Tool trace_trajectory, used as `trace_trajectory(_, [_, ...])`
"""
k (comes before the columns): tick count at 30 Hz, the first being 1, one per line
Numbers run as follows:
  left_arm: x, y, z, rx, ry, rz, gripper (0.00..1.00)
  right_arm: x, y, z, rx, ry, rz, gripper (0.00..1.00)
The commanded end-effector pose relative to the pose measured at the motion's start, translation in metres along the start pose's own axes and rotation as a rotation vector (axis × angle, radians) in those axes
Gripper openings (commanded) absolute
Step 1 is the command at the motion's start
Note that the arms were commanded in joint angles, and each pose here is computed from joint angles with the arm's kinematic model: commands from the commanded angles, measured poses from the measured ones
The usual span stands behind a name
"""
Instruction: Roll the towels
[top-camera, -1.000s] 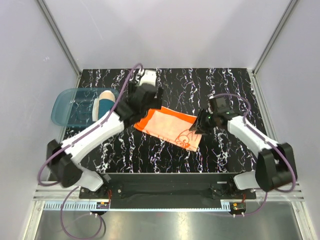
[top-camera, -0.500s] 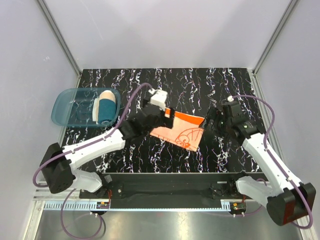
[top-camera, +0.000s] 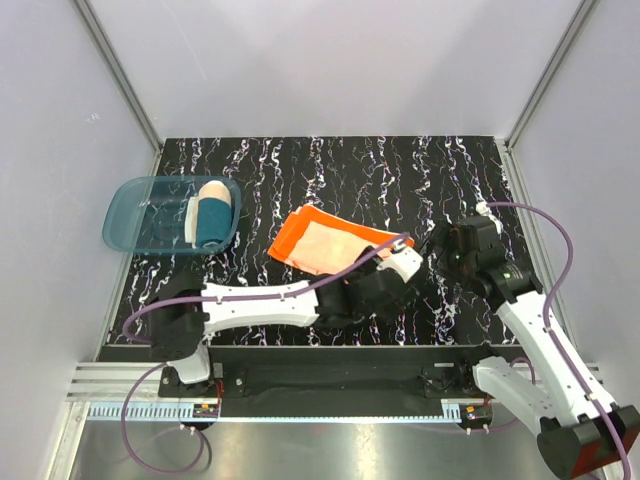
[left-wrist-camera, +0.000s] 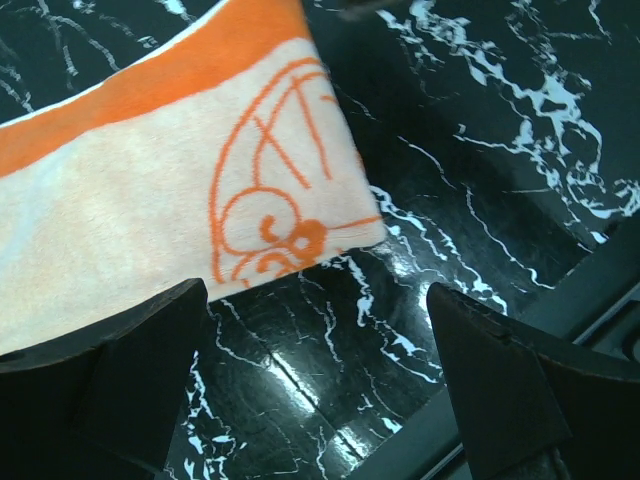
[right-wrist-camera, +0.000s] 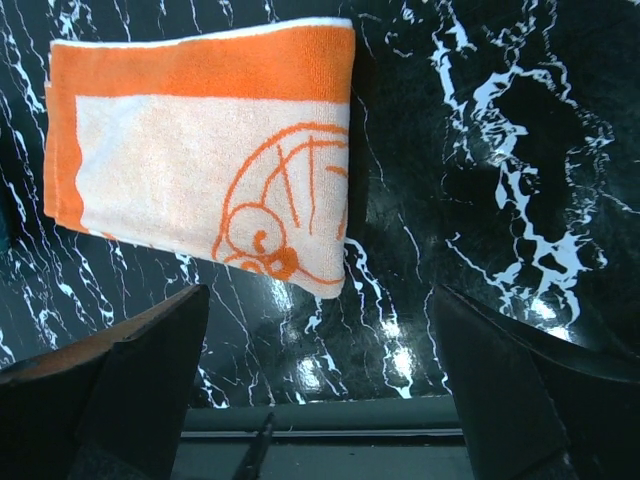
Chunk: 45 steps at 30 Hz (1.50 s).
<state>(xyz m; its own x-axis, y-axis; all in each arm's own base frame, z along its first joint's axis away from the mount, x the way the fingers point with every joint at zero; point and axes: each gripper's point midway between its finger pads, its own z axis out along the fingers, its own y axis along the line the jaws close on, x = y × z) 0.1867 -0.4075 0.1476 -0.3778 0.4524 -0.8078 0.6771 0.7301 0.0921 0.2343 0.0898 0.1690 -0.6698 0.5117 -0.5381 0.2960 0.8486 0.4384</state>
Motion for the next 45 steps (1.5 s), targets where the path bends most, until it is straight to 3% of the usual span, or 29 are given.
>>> trace_trajectory(1, [-0.023, -0.009, 0.0, -0.042, -0.046, 0.067, 0.99, -0.018, -0.005, -0.019, 0.01, -0.102, -0.011, 1.0])
trace_trajectory(5, [-0.022, -0.03, 0.007, -0.033, -0.044, 0.151, 0.99, -0.025, -0.009, -0.037, 0.003, -0.16, -0.005, 1.0])
trace_trajectory(11, [-0.015, -0.051, 0.014, 0.06, -0.045, 0.163, 0.99, -0.043, -0.006, -0.052, 0.037, -0.197, -0.028, 1.0])
trace_trajectory(14, [-0.014, -0.057, 0.015, 0.102, -0.051, 0.188, 0.99, -0.054, -0.004, -0.05, 0.053, -0.192, -0.03, 1.0])
trace_trajectory(18, [-0.011, -0.067, 0.018, 0.157, -0.055, 0.216, 0.99, -0.054, 0.004, -0.028, 0.001, -0.079, -0.001, 1.0])
trace_trajectory(21, [-0.012, -0.068, 0.022, 0.147, -0.048, 0.232, 0.99, -0.06, -0.004, -0.012, 0.012, -0.034, 0.05, 1.0])
trace_trajectory(26, [-0.01, -0.052, 0.04, 0.0, 0.007, 0.27, 0.99, -0.068, -0.014, 0.003, -0.016, -0.004, 0.129, 1.0])
trace_trajectory(31, [0.019, -0.044, 0.063, -0.032, 0.115, 0.314, 0.99, -0.064, -0.02, 0.009, 0.001, 0.011, 0.133, 1.0])
trace_trajectory(35, [0.027, -0.038, 0.073, -0.028, 0.153, 0.254, 0.87, -0.062, -0.025, 0.012, 0.011, 0.019, 0.141, 1.0])
trace_trajectory(45, [0.041, -0.036, 0.085, 0.019, 0.193, 0.239, 0.79, -0.06, -0.025, 0.017, 0.007, 0.033, 0.156, 1.0])
